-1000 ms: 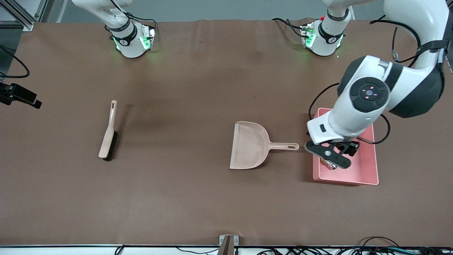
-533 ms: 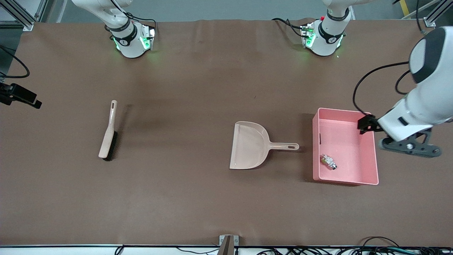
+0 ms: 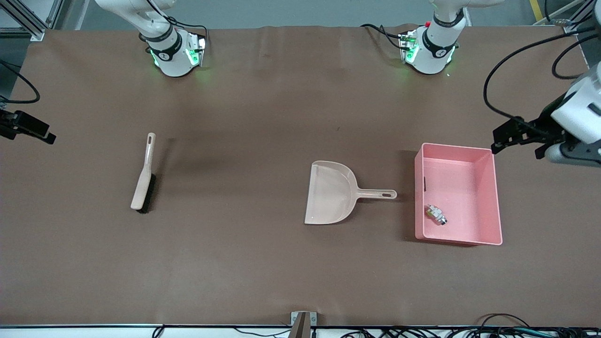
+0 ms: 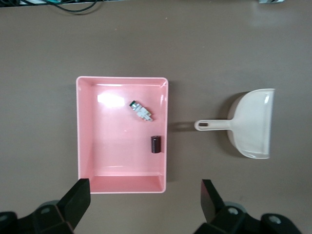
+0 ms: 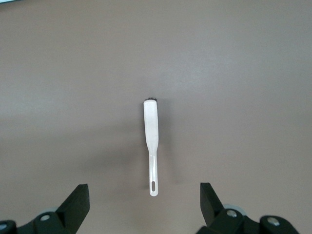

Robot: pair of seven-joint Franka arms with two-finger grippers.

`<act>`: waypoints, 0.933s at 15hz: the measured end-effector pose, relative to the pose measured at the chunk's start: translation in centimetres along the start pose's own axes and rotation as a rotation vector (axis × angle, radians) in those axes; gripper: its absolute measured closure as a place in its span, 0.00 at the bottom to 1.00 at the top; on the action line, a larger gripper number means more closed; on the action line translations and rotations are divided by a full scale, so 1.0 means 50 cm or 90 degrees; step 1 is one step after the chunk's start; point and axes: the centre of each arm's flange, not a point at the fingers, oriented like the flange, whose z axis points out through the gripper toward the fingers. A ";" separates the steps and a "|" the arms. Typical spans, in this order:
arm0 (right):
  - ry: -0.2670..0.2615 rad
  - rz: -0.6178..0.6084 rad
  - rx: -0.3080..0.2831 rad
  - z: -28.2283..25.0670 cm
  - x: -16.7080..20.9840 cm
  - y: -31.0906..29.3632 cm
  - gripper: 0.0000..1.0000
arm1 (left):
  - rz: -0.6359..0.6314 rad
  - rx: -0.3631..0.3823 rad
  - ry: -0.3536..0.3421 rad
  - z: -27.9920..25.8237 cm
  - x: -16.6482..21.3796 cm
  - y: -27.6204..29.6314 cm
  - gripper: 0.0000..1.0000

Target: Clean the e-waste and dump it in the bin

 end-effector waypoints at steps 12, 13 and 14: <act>0.002 0.000 -0.001 -0.002 0.000 0.000 0.00 | 0.002 0.012 -0.030 0.056 0.015 0.003 0.00; 0.002 0.000 -0.001 -0.002 0.000 0.000 0.00 | -0.004 0.013 -0.026 0.050 0.015 -0.007 0.00; 0.002 0.000 -0.001 -0.002 0.000 0.000 0.00 | -0.015 0.015 -0.023 0.045 0.014 -0.017 0.00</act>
